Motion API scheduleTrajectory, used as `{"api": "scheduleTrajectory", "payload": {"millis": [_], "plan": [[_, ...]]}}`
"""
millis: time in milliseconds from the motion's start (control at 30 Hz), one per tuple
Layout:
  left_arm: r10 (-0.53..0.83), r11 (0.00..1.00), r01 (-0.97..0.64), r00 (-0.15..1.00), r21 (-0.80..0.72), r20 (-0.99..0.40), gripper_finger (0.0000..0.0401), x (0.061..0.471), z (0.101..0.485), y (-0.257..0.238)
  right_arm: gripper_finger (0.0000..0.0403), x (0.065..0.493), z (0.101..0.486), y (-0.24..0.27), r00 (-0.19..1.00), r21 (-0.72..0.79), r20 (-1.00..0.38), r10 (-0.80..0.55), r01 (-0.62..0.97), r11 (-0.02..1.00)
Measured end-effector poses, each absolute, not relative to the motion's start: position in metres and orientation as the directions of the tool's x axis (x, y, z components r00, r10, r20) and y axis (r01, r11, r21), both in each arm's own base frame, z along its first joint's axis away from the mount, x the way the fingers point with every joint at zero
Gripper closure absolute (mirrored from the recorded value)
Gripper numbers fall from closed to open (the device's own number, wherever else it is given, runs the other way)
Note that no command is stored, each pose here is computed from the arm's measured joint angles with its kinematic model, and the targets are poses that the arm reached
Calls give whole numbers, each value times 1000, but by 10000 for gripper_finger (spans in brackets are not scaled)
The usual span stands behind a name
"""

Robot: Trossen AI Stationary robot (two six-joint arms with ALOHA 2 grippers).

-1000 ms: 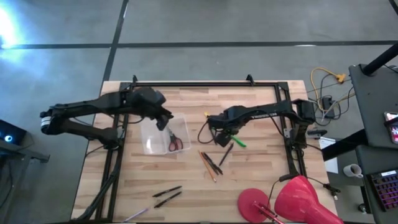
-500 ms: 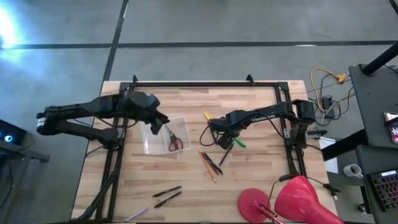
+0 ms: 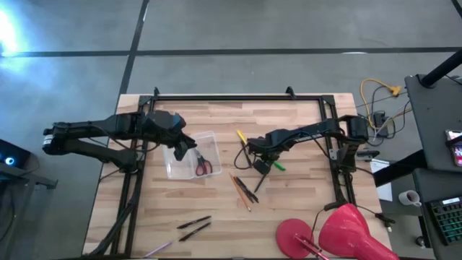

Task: Pick & place school supplies into a supply box
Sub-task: Put the green pen into the transparent supply box

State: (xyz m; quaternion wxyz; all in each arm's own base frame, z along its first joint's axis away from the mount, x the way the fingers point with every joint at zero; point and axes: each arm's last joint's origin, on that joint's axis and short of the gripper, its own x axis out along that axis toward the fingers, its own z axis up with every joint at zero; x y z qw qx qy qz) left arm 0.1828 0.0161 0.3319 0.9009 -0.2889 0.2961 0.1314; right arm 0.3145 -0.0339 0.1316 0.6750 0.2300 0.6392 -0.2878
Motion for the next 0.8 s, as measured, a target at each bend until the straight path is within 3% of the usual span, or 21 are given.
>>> {"api": "scheduleTrajectory", "payload": {"millis": [167,500,667,800], "plan": [[46,805,-412,761,-428,-647,312,179,329,11,385,322,140,-39,41,-14,-997,-59,694,720],[59,792,-486,662,-369,-747,312,163,321,-4,389,357,211,-43,343,247,-939,-25,722,647],[82,797,-499,647,-340,-758,312,155,320,-14,389,385,243,-43,571,481,-818,72,610,630],[102,799,-502,654,-330,-749,312,151,321,-22,389,410,241,-52,696,635,-705,136,535,557]]}}
